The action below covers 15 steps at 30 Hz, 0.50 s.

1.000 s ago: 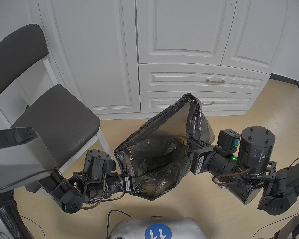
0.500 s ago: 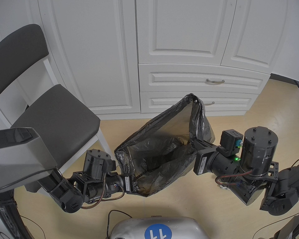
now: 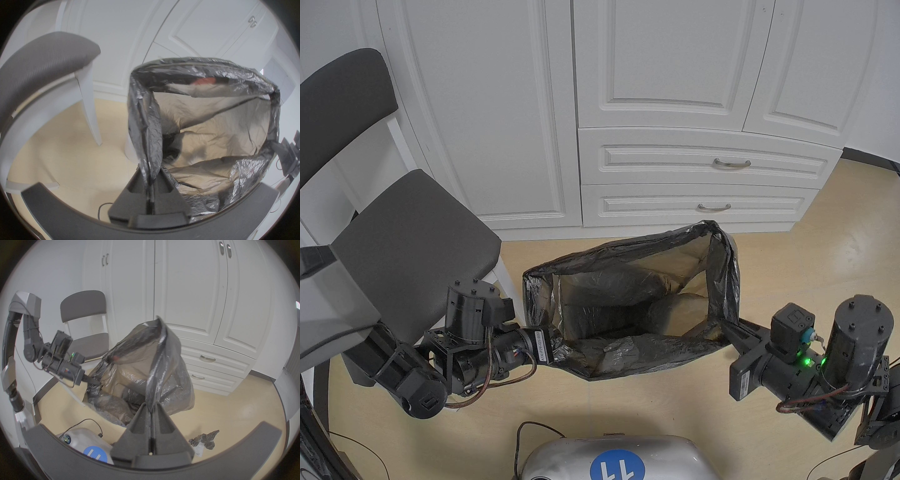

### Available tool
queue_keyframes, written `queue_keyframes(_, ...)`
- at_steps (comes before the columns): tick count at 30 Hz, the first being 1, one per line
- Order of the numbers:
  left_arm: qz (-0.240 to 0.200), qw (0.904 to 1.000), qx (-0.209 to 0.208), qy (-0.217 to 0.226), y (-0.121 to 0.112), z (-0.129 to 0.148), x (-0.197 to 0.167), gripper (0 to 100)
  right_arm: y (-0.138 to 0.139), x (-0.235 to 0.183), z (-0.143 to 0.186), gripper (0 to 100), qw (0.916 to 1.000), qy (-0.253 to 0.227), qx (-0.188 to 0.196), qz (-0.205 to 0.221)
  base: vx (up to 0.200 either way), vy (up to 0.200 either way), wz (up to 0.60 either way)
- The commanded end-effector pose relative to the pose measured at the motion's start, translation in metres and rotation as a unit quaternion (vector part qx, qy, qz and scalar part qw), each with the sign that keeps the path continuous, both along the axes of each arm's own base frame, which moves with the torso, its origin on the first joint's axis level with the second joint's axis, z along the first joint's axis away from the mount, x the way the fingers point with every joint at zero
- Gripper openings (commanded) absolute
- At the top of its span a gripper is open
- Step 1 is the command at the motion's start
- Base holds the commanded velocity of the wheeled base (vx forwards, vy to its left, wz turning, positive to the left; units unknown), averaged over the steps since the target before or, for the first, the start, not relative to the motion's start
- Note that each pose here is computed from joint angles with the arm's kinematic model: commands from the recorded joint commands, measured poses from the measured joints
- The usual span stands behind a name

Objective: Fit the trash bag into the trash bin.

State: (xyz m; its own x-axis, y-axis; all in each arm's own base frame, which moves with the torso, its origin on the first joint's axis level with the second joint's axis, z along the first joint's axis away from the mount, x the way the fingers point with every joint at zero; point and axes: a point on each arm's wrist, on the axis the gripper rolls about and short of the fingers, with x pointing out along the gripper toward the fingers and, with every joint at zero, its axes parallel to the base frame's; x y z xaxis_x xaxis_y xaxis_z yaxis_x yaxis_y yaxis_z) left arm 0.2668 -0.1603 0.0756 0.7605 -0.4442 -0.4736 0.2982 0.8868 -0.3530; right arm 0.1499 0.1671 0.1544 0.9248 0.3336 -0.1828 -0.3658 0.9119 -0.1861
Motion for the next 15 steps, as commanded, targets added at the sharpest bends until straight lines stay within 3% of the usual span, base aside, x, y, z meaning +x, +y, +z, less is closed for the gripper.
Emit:
queue_keyframes(1,0.001,0.9995,-0.005,-0.032,0.002,0.016,-0.004,0,-0.005,-0.010,-0.003,0,0.9999,0.003,-0.011,0.012,0.000,0.000,0.00)
queue_keyframes(2,-0.002,0.9993,0.001,-0.037,0.002,0.015,-0.004,0,-0.005,-0.011,-0.004,0,0.9997,0.002,-0.017,0.015,0.000,0.000,0.00)
queue_keyframes(3,-0.004,0.9992,0.004,-0.041,0.003,0.015,-0.005,0,-0.005,-0.012,-0.003,100,0.9997,-0.001,-0.017,0.017,0.000,0.000,0.00)
queue_keyframes(9,-0.007,0.9980,0.000,-0.062,0.004,0.013,-0.007,0,-0.012,-0.027,0.012,100,0.9991,-0.023,0.008,0.034,0.000,0.000,0.00)
queue_keyframes(15,-0.009,0.9977,-0.002,-0.067,0.002,0.013,-0.007,0,-0.025,-0.038,0.025,100,0.9988,-0.028,0.009,0.040,0.000,0.000,0.00)
